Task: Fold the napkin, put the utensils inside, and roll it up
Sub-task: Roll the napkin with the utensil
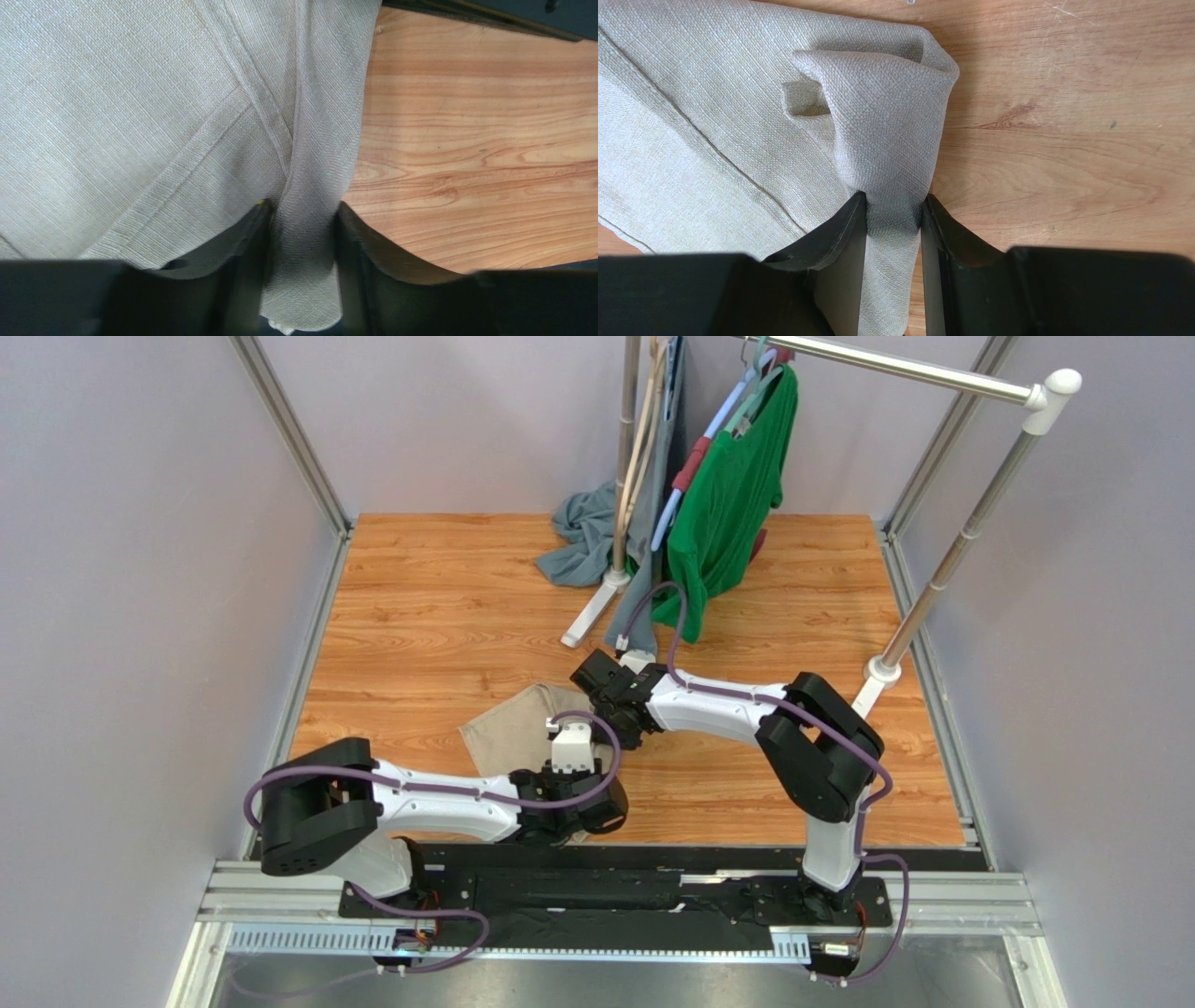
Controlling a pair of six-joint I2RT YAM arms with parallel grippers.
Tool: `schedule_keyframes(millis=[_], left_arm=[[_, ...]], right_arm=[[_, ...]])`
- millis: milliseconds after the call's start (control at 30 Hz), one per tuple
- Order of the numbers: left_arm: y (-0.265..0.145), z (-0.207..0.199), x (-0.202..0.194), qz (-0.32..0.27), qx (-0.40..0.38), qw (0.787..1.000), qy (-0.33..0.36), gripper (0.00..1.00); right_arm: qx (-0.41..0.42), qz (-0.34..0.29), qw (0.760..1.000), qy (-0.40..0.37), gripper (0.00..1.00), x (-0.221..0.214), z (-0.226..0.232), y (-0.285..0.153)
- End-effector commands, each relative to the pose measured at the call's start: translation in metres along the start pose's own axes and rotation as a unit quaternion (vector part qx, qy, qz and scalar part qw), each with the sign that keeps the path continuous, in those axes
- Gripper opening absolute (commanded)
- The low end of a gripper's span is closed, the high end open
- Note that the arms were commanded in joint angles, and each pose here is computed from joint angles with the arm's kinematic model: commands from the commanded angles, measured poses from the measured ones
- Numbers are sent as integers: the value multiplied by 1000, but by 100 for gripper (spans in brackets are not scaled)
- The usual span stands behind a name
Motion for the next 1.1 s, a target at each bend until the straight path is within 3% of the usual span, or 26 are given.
schedule_keyframes(millis=[0, 133, 267, 333, 467, 700, 833, 900, 933, 1000, 1067], left_arm=[[8, 40, -33, 68, 77, 994, 43, 39], [10, 28, -31, 74, 74, 992, 71, 27], [9, 25, -28, 75, 38, 995, 52, 21], [6, 37, -31, 91, 10, 995, 38, 20], [3, 31, -24, 82, -92, 992, -18, 20], [-3, 32, -17, 104, -160, 981, -35, 21], [3, 48, -16, 137, -174, 974, -53, 21], [2, 53, -16, 167, -181, 968, -52, 22], [2, 56, -17, 173, -180, 967, -55, 22], [1, 62, -17, 182, -180, 964, -72, 22], [-2, 68, -20, 192, -188, 959, -90, 22]], right_arm=[[-43, 25, 998, -34, 14, -22, -26, 20], [-37, 23, 998, -38, 13, -20, -24, 19], [-29, 20, 998, -57, 16, -12, -20, 10], [-14, 18, 998, -62, 20, -5, -12, 2], [14, 14, 998, -56, 36, 8, -8, -12], [78, -31, 994, -77, 44, 39, 2, -58], [113, -83, 982, -123, 45, 46, -6, -87], [153, -144, 957, -201, 45, 44, -16, -98], [156, -137, 954, -217, 45, 30, -27, -89], [202, -186, 931, -242, 47, 33, -22, -103], [205, -189, 929, -244, 47, 25, -28, -98]])
Point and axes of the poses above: each gripper's point midway between its finger pads, its own y axis out along the fingers, its own z axis along the line the jaws close on, x = y × z, the point moved 2 cm from there along -y, back along the fingers, and after that the axes turned 7 degrees about -y, right-handed, at the moved point
